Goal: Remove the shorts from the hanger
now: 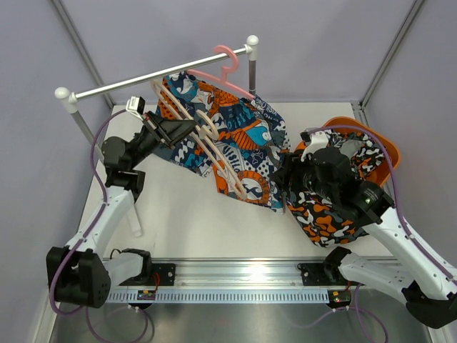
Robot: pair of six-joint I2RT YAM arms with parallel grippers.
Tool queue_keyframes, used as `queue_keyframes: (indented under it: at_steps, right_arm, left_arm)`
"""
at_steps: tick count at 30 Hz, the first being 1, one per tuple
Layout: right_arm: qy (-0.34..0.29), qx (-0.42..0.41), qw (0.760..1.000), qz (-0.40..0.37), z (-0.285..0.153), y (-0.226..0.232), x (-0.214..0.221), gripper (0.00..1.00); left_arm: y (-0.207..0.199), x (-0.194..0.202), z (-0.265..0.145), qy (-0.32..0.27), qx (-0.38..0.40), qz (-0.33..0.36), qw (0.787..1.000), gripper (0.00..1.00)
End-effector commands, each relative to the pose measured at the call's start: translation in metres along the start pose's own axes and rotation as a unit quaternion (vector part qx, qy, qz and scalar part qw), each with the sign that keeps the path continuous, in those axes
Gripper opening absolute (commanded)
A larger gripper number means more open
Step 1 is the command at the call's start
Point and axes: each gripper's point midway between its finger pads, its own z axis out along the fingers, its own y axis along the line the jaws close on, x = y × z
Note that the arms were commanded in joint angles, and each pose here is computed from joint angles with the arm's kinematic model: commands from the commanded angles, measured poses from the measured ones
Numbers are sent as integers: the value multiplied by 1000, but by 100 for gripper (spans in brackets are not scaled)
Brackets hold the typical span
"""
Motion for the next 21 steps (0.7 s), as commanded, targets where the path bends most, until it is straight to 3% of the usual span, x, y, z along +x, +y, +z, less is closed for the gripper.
queue_keyframes:
  at_steps: [1, 21]
  right_arm:
    - [-20, 15, 1000, -7, -10, -4, -16, 64]
    - [-13, 22, 1000, -14, -18, -3, -24, 63]
  left_arm:
    - [-31, -14, -2, -12, 77, 11, 997, 0]
    - [-32, -98, 16, -56, 123, -16, 991, 0]
